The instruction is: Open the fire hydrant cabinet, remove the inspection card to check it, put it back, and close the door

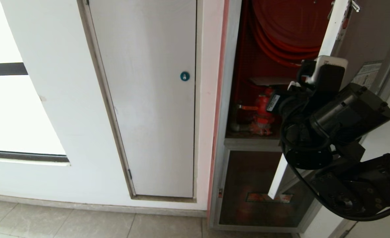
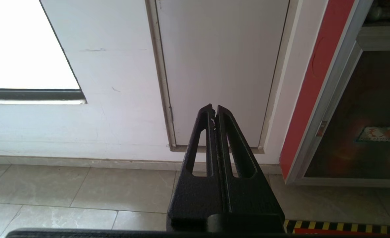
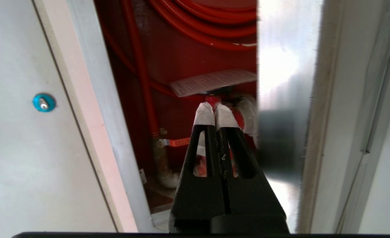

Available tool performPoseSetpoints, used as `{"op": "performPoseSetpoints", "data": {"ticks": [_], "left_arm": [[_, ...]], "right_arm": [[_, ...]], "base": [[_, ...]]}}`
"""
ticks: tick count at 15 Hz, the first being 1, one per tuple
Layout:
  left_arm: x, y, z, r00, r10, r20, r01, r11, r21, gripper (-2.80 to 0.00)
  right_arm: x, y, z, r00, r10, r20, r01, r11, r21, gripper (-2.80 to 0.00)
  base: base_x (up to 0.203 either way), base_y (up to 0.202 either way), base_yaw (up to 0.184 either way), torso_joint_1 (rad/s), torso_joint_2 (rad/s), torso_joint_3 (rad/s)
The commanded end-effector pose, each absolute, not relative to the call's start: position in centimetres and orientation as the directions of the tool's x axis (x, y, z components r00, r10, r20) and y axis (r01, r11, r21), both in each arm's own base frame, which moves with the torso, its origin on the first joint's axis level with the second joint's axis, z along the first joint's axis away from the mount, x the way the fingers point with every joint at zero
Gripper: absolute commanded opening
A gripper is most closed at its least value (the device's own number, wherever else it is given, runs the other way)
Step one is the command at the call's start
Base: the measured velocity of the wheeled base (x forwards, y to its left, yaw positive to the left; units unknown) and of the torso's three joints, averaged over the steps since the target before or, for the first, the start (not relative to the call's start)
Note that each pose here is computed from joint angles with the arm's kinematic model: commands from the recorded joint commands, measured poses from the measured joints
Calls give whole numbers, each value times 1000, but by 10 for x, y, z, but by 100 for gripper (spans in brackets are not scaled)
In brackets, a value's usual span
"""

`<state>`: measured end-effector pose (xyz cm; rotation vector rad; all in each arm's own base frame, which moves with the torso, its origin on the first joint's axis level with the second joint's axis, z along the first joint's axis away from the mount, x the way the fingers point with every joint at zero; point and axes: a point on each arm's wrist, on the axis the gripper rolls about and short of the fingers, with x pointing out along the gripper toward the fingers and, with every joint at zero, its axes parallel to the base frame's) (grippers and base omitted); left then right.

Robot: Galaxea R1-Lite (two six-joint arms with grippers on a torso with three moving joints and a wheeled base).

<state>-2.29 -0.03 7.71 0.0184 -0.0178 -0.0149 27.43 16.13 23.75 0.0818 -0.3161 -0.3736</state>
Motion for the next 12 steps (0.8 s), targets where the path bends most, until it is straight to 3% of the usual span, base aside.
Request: {"op": "performPoseSetpoints", "data": {"ticks": [1,12], "left_arm": [[-22,0,75,1000,-15,12,15,1000,19,-280],[-22,0,75,1000,-15,12,15,1000,19,-280]], "right_arm": [[272,157,239,876,-384,290,358,923,140,-280],[248,134,236,875,-403,270,386,915,114,-280]], "base": [[0,0,0,0,0,0],[0,0,0,0,0,0]]}}
